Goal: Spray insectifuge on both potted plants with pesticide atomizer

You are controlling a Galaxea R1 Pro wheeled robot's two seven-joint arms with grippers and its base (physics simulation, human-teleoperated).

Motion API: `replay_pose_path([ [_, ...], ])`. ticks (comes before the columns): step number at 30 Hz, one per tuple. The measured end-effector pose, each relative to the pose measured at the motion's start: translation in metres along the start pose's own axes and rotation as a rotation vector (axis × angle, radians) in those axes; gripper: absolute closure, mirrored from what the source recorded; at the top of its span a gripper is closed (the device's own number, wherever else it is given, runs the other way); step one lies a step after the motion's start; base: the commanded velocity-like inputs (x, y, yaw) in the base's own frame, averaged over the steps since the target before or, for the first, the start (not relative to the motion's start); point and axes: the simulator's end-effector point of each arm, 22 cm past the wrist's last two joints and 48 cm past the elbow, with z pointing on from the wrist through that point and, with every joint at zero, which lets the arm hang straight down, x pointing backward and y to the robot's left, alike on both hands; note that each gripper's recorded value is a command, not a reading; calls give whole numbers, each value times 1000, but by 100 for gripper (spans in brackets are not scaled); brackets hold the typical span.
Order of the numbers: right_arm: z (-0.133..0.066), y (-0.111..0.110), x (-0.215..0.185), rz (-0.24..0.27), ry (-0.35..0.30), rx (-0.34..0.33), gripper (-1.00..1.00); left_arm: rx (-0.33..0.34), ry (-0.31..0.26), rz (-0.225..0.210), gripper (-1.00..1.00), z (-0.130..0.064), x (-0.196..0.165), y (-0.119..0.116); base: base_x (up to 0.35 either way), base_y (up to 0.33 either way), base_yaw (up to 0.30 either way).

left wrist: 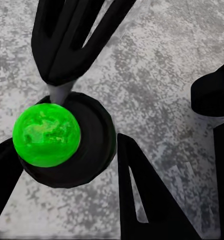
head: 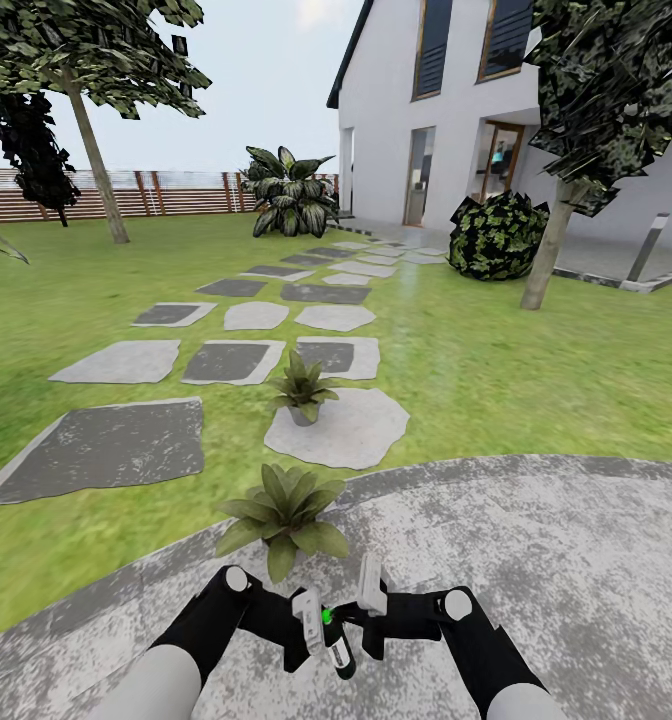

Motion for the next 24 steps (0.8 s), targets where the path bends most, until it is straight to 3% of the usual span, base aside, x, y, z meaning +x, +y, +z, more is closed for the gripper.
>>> replay_pose_path([
  [4,0,0,0,-1,1,-1,100,-26,51,-18,100,-19,33,10,0,0,0],
  [14,0,0,2,-2,7,1,100,-126,208,-86,100,-104,138,41,0,0,0],
  [15,-1,0,3,-2,8,1,-100,-135,220,-90,100,-111,145,43,0,0,0],
  [18,-3,-2,5,-1,13,6,-100,-180,265,-117,100,-146,176,52,0,0,0],
  [20,-3,-2,7,3,15,7,-100,-212,269,-131,100,-157,184,58,0,0,0],
  [23,-3,-2,16,23,24,25,-100,-306,252,-155,100,-168,187,77,0,0,0],
  [24,-7,-7,27,40,40,58,-100,-369,239,-170,100,-175,187,90,0,0,0],
])
